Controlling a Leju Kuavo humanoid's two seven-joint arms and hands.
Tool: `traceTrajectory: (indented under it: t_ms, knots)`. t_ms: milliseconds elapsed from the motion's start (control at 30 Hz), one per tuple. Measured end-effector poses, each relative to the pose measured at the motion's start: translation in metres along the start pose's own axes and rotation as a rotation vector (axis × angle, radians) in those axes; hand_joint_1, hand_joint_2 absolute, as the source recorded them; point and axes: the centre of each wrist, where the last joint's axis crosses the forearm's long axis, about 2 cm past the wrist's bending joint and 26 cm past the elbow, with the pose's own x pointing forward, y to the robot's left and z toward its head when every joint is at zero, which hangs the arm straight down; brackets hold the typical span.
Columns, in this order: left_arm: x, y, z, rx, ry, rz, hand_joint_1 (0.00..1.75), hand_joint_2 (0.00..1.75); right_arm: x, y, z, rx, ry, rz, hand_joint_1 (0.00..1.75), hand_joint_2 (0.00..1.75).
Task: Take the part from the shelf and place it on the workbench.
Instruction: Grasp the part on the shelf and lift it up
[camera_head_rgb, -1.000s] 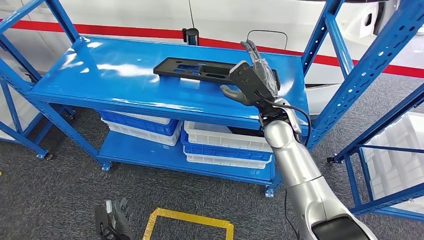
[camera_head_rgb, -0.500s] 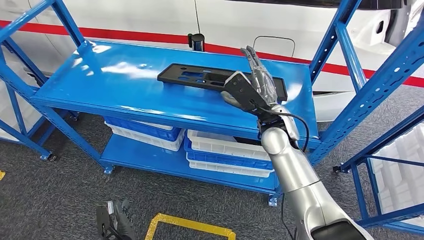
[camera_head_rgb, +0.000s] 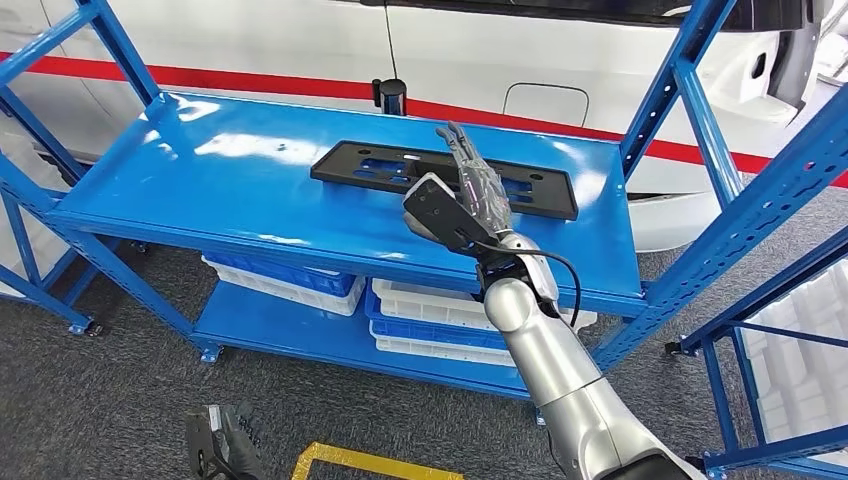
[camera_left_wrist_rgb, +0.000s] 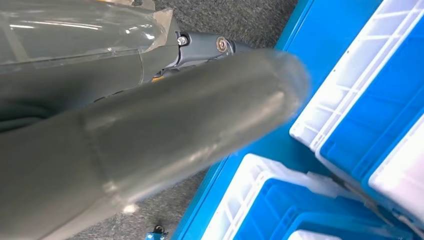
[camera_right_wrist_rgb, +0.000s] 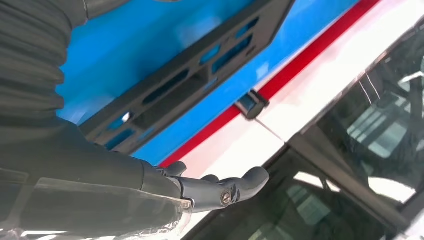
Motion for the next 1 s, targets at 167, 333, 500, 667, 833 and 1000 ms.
traceTrajectory:
  t_ms: [167, 333, 500, 667, 833, 1000]
  knots:
    - [0.0, 0.001, 0.0, 0.007, -0.005, 0.015, 0.0, 0.0, 0.006, 0.008, -0.001, 0.019, -0.008, -0.006, 0.0, 1.75]
    - [-0.003, 0.004, 0.003, 0.019, -0.005, 0.021, 0.0, 0.0, 0.009, 0.016, -0.001, 0.051, -0.005, -0.012, 0.0, 1.75]
    - [-0.005, 0.008, 0.004, 0.035, -0.007, 0.021, 0.0, 0.0, 0.018, 0.022, -0.005, 0.061, -0.014, -0.023, 0.0, 1.75]
    - [-0.005, 0.01, 0.004, 0.045, -0.009, 0.023, 0.0, 0.0, 0.022, 0.025, -0.007, 0.07, -0.015, -0.005, 0.0, 1.75]
    - [-0.005, 0.01, 0.005, 0.052, -0.014, 0.029, 0.0, 0.0, 0.026, 0.032, -0.008, 0.057, -0.006, 0.164, 0.0, 1.75]
    - [-0.006, 0.013, 0.005, 0.072, -0.029, 0.043, 0.0, 0.0, 0.04, 0.048, -0.01, -0.001, -0.062, 0.583, 0.0, 1.75]
